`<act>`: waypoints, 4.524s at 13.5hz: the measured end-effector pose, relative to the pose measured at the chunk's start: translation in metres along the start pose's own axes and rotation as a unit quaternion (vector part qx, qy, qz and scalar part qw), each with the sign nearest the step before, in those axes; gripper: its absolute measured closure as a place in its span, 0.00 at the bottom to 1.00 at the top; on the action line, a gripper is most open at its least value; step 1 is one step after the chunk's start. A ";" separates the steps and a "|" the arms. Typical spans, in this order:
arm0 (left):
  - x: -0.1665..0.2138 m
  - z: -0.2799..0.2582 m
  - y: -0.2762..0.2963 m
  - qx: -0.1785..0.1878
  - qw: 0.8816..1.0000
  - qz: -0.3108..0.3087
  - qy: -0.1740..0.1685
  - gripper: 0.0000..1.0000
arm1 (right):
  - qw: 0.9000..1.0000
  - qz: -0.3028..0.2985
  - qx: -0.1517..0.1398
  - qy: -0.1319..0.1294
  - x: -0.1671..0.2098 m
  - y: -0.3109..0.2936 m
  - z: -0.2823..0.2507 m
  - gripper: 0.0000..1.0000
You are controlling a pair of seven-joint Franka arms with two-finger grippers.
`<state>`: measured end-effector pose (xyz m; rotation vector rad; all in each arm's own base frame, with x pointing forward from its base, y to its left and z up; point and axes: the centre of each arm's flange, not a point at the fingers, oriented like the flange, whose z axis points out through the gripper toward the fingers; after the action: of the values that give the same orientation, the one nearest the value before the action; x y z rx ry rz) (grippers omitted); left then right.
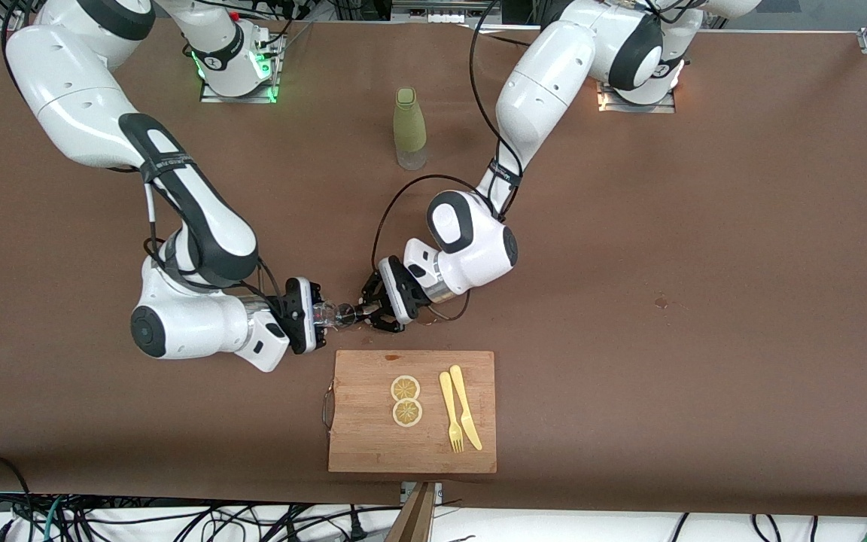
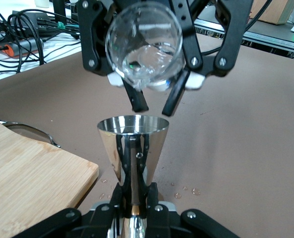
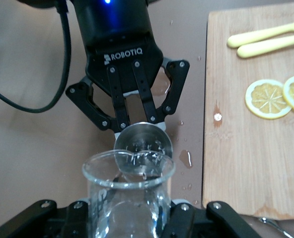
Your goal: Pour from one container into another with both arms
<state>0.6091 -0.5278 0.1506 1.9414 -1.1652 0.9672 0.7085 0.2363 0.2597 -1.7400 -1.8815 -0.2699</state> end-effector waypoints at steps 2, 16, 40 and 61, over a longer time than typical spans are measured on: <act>-0.001 0.000 0.000 0.000 1.000 0.000 -0.001 0.79 | 1.000 -0.005 -0.001 0.019 -0.011 0.002 -0.006 0.73; 0.022 -0.103 -0.135 -0.097 0.989 0.048 0.102 0.79 | 0.971 -0.025 -0.003 0.239 -0.171 0.003 -0.029 0.73; -0.253 -0.431 -0.274 -0.343 0.886 0.288 0.121 0.79 | 0.918 0.012 -0.152 0.366 -0.390 -0.085 0.027 0.55; -0.282 -0.437 -0.284 -0.317 0.895 0.295 0.112 0.33 | 0.942 0.248 -0.068 0.214 -0.363 -0.059 -0.236 0.00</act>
<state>0.6650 0.0586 0.0847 0.9457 -1.7079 0.9076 0.7145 -0.2001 0.2780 -1.9858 -1.1010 -0.5391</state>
